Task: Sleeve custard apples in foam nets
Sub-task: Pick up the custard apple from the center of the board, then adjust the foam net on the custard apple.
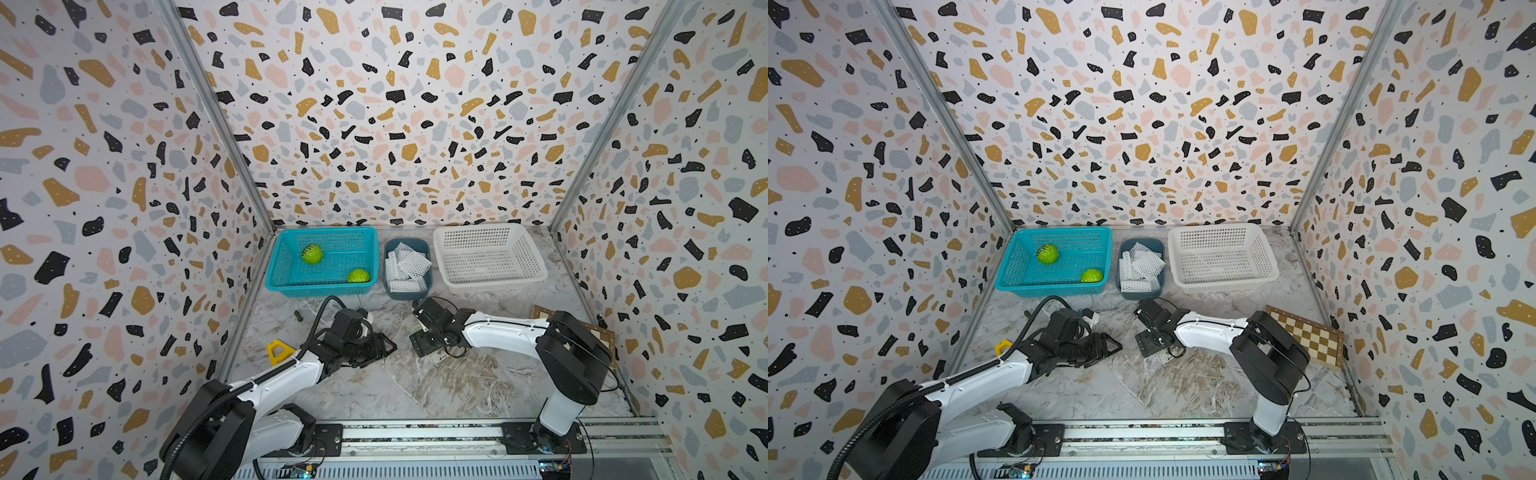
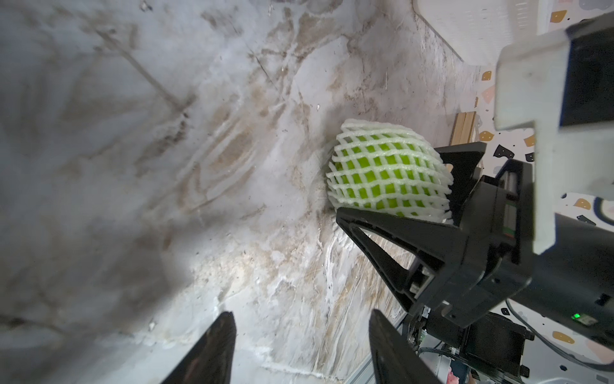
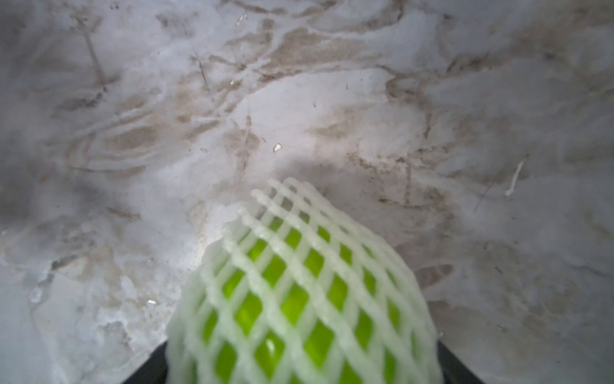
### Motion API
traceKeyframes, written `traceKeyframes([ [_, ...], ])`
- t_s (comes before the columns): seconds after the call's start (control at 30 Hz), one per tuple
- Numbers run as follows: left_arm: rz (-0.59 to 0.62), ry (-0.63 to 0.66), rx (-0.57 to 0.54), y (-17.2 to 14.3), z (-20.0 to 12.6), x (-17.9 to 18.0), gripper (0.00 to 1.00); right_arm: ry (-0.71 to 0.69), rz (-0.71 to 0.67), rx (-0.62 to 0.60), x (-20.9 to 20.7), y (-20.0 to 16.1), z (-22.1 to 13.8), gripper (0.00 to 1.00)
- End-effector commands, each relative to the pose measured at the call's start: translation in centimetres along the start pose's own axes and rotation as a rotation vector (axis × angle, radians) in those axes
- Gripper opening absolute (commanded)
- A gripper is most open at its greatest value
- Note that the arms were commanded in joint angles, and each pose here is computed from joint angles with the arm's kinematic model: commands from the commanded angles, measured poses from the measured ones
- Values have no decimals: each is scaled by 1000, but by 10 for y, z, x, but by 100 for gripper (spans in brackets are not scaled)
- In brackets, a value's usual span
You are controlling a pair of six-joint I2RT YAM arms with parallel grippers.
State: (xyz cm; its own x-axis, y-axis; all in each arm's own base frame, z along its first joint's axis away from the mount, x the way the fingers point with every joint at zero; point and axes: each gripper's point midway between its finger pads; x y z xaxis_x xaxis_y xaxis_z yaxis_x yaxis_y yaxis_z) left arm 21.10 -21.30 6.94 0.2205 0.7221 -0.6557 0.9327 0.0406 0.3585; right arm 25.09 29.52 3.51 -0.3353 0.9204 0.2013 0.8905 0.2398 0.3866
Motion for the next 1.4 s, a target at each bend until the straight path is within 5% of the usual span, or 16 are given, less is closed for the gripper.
traceKeyframes([
  [0.0, 7, -15, -34, 10, -9, -9, 63, 115, -10, -62, 6, 11, -27, 80],
  [0.43, 163, -133, -161, 58, -78, -77, 62, 475, -177, -540, 40, 49, -166, 80],
  [0.67, 263, -365, -197, 74, -115, -142, 49, 564, -303, -728, 52, 46, -223, 80],
  [1.0, 309, -608, -176, 77, -142, -195, 34, 613, -410, -772, 76, 35, -243, 80],
  [1.13, 321, -630, -156, 72, -140, -204, 48, 613, -422, -761, 81, 33, -240, 80],
  [1.37, 331, -638, -150, 70, -138, -209, 50, 611, -436, -752, 85, 33, -238, 79],
])
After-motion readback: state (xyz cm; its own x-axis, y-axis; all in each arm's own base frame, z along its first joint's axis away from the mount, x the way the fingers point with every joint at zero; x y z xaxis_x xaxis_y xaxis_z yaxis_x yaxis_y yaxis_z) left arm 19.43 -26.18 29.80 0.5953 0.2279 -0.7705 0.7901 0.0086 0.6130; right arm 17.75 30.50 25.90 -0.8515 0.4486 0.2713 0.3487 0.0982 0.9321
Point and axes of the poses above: each gripper's point midway between its finger pads, its own z axis out along the fingers, its own x axis along the line the jaws close on, y = z × x, and after that the axes turned 13 degrees about z, right-handed
